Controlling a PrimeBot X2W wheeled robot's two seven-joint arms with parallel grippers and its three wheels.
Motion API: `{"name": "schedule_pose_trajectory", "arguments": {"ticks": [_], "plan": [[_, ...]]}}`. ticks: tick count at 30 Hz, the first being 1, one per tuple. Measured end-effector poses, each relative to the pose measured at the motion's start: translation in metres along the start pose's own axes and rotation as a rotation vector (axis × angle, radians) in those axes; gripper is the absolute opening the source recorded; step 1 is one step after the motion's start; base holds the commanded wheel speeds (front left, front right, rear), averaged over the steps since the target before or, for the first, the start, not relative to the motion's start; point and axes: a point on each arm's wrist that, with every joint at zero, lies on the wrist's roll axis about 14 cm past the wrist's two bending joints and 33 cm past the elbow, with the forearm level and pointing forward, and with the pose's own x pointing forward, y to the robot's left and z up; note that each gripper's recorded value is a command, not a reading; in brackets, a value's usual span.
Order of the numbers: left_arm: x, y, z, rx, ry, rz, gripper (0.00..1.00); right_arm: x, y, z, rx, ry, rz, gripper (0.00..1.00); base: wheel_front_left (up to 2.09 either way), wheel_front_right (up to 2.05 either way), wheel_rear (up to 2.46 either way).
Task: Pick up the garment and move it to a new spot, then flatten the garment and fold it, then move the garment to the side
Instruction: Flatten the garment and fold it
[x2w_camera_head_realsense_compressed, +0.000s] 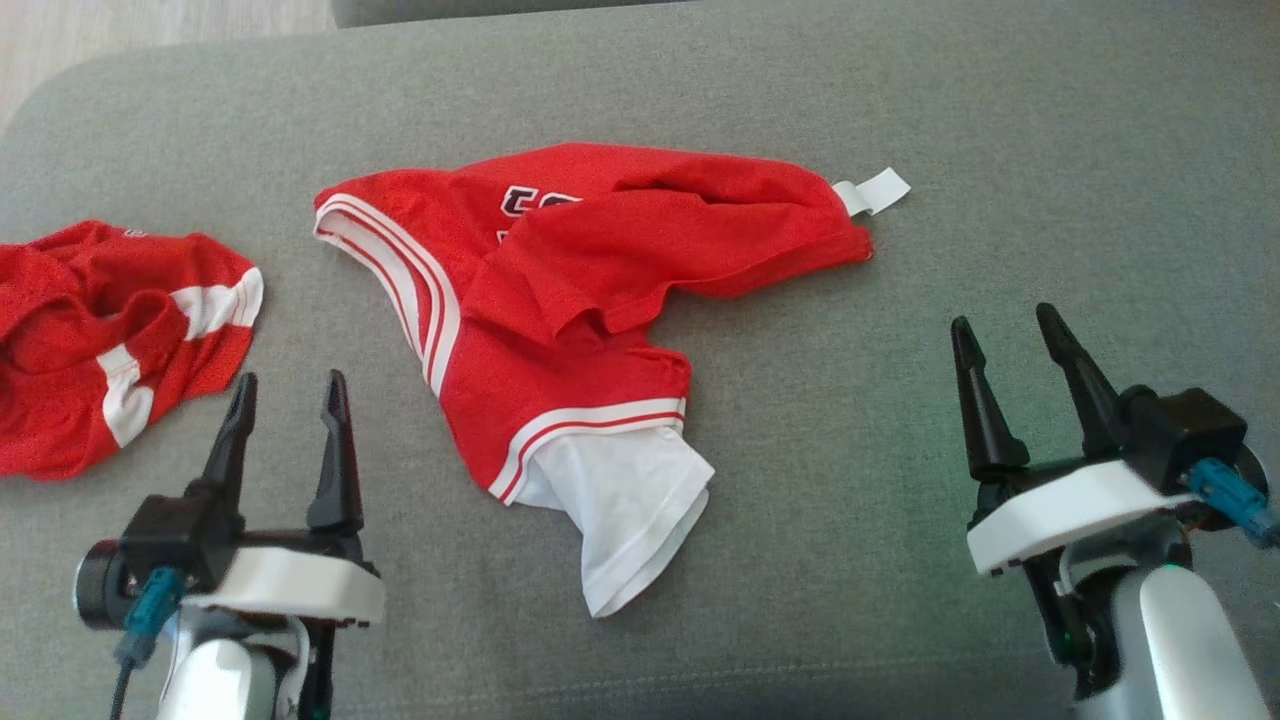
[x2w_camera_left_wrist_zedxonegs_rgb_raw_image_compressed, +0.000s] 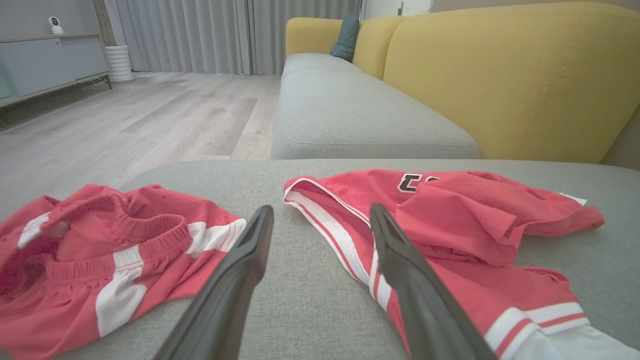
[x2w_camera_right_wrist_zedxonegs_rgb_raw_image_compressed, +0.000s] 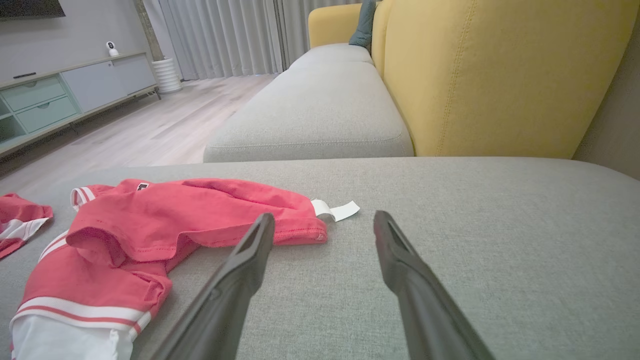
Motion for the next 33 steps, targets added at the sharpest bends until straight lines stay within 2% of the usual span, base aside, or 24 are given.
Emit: {"name": "schedule_pose_trajectory", "arguments": {"ticks": [7, 12, 18, 28, 29, 30, 31, 33], "plan": [[-0.001, 0.000, -0.004, 0.003, 0.011, -0.004, 1.00, 0.005, 0.015, -0.015, 0.002, 0.050, 0.046, 1.00, 0.00, 0.00, 0.00], [0.000, -0.004, -0.001, 0.003, 0.004, -0.018, 1.00, 0.016, 0.077, -0.042, -0.005, 0.147, 0.236, 1.00, 0.00, 0.00, 0.00], [0.006, -0.004, 0.008, -0.011, -0.026, -0.019, 1.00, 0.046, 0.153, -0.044, -0.027, 0.170, 0.478, 1.00, 0.00, 0.00, 0.00], [0.004, 0.008, 0.005, -0.014, -0.010, 0.017, 1.00, 0.080, 0.209, -0.062, -0.106, 0.216, 0.660, 1.00, 0.00, 0.00, 0.00], [0.003, 0.009, 0.004, -0.015, -0.005, 0.023, 1.00, 0.082, 0.210, -0.066, -0.115, 0.228, 0.665, 0.86, 0.00, 0.00, 0.00], [0.003, 0.010, 0.003, -0.013, -0.003, 0.029, 1.00, 0.084, 0.210, -0.068, -0.118, 0.234, 0.666, 0.41, 0.00, 0.00, 0.00], [0.002, 0.011, 0.003, -0.012, -0.003, 0.031, 1.00, 0.087, 0.209, -0.070, -0.116, 0.236, 0.662, 0.00, 0.00, 0.00, 0.00], [0.002, 0.011, 0.003, -0.011, -0.002, 0.032, 1.00, 0.091, 0.204, -0.071, -0.102, 0.235, 0.645, 0.00, 0.00, 0.00, 0.00]]}}
